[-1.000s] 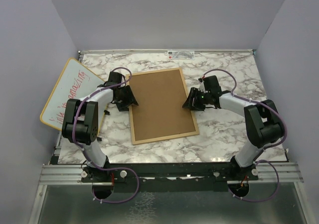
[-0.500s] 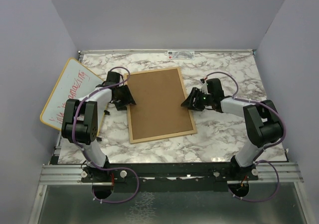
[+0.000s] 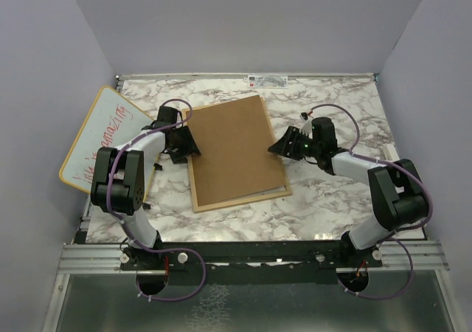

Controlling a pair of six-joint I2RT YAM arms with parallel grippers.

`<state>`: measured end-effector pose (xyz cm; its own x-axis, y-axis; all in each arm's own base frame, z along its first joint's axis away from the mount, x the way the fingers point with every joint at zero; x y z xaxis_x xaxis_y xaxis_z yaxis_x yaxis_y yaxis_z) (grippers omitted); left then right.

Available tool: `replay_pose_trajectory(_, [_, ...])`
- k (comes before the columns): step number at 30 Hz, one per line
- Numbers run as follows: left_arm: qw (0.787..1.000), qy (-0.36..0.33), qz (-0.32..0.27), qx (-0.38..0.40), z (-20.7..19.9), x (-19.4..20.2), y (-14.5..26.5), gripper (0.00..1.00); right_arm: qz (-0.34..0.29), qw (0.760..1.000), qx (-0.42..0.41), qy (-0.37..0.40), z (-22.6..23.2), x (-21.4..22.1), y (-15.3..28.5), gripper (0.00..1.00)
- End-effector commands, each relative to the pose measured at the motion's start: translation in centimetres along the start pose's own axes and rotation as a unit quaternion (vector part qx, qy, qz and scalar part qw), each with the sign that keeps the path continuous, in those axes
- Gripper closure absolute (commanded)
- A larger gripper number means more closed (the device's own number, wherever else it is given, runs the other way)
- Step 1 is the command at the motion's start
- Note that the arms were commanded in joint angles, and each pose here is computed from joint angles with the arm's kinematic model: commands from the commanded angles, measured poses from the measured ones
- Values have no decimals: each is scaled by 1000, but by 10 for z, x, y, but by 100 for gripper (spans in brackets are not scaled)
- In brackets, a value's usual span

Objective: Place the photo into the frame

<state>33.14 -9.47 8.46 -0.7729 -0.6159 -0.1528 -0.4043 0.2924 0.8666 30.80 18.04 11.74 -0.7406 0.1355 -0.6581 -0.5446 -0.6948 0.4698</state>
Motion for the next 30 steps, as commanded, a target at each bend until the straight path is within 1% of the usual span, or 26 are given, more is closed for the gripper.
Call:
replay_pose_trajectory(1, [998,9,60,-17,14,30,-14,42,-7,998,-46,52,11,4,-14,47])
replay_pose_trajectory(4, [998,7,59,-19,15,30,-15,42,-9,997,-1,83,-10,8,-25,47])
replay_pose_trajectory(7, [998,6,54,-20,15,28,-14,40,-17,992,63,110,-29,8,-27,45])
replay_pose_trajectory(11, [998,4,51,-22,14,27,-14,37,-27,985,111,127,-37,1,-23,42])
replay_pose_trajectory(17, [998,-4,47,-28,15,25,-12,32,-13,983,144,110,-33,-7,-12,34])
replay_pose_trajectory(21, [999,-16,24,-29,9,17,-1,26,-13,982,170,84,-25,-9,7,31])
replay_pose_trajectory(23, [999,-23,8,-27,4,12,7,22,-15,983,168,74,-18,-13,15,32])
replay_pose_trajectory(25, [999,-30,-6,-22,-1,7,13,19,-8,986,150,68,-9,-17,16,34])
replay_pose_trajectory(27, [999,-35,-13,-18,-6,2,15,19,-3,989,133,59,-4,-24,10,39])
replay_pose_trajectory(28, [999,-37,-15,-16,-8,0,14,19,10,990,132,50,-4,-23,7,41])
replay_pose_trajectory(30, [999,-38,-19,-18,-9,-3,12,19,13,990,131,44,-4,-33,-3,43])
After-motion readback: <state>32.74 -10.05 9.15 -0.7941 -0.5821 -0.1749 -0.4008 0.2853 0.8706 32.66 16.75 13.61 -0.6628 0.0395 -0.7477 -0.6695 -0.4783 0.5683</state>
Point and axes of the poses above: each gripper's point midway between its finger pads, its own y axis back along the fingers, its own z axis along the line the jaws close on, x = y × z, the point moved 6 cm from there along y, back along the fingers, and after that the axes turned 13 degrees about y, right-handed, at the moved point
